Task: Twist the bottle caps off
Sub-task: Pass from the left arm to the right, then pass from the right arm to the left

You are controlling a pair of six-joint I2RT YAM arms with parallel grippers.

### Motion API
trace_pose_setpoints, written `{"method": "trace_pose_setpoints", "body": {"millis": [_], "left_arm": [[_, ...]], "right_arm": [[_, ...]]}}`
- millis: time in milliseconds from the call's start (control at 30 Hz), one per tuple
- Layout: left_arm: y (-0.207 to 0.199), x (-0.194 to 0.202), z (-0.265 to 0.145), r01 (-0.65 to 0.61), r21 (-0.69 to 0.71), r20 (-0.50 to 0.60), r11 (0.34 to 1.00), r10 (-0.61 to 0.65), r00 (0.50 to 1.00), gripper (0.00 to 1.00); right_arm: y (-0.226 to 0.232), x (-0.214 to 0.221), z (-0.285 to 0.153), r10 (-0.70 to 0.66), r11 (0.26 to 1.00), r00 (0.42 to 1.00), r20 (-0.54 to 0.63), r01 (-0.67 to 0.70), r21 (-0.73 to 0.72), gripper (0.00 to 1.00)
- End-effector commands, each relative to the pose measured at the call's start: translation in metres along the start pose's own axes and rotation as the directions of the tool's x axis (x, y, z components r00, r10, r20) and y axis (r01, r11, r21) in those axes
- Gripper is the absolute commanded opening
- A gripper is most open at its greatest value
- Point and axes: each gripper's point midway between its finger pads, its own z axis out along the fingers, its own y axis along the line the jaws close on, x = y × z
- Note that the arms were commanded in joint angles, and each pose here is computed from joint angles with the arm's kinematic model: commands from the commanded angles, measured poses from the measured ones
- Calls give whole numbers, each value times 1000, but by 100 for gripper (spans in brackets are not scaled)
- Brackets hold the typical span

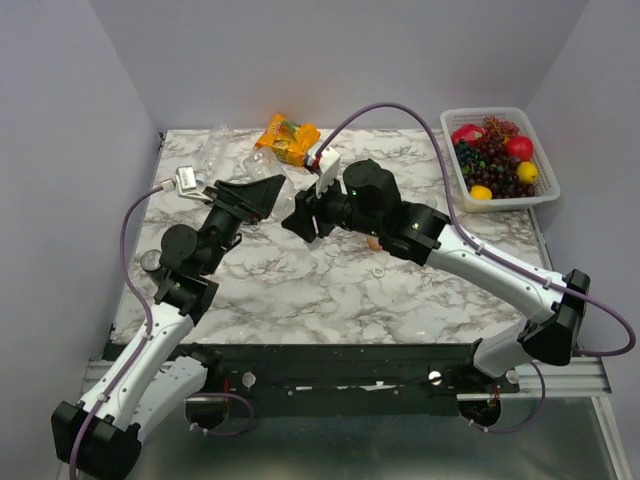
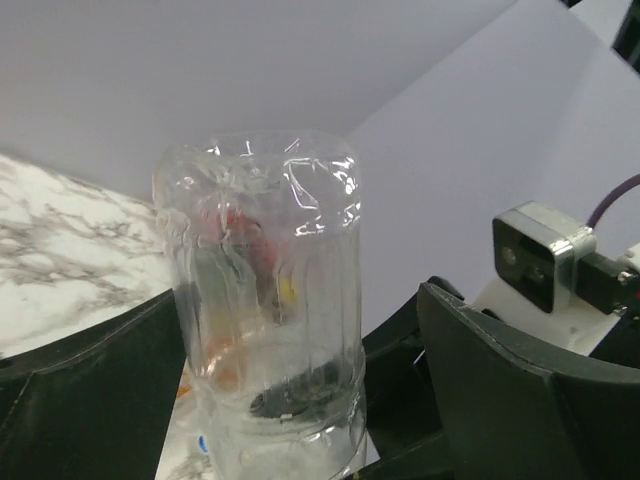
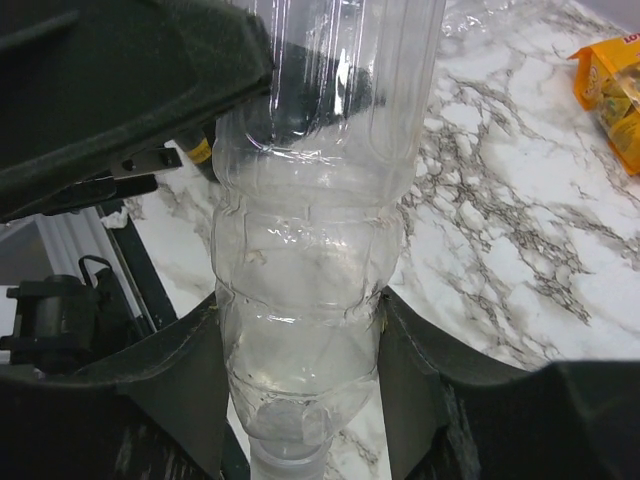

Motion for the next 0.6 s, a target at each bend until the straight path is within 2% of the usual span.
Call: {"method": "trace_pose_setpoints", "body": {"millis": [0,200,300,333,433,467,567], "left_arm": [[-3,-10,-13,-222,-40,-15,974,222,975,99],[-3,-18,-35,-341,-64,-14,938,341,940,99],[-7,-19,-40,-428,-45,-32,903,427,904,99],[-12,-15,-41,-510,2,-71,860,509,858,99],[-16,-7,-41,-602,64,-166,796,603,780,99],[-16,4,-44,-653,141,-214,744,667,713,99],[-10,18,-51,-685,207,-301,698,712,635,98]], "right_arm": [[-21,-5,-14,-28,994,999,-28,31,109,40],[-23,10,-41,-15,992,997,-72,24,120,38],[-19,20,-53,-1,995,995,-100,12,103,38],[-15,27,-58,2,997,992,-125,8,82,38],[-6,44,-76,11,999,983,-185,-5,31,38],[-3,52,-81,9,1000,977,-211,-6,14,38],[13,71,-102,26,997,958,-284,-46,-64,38]]}}
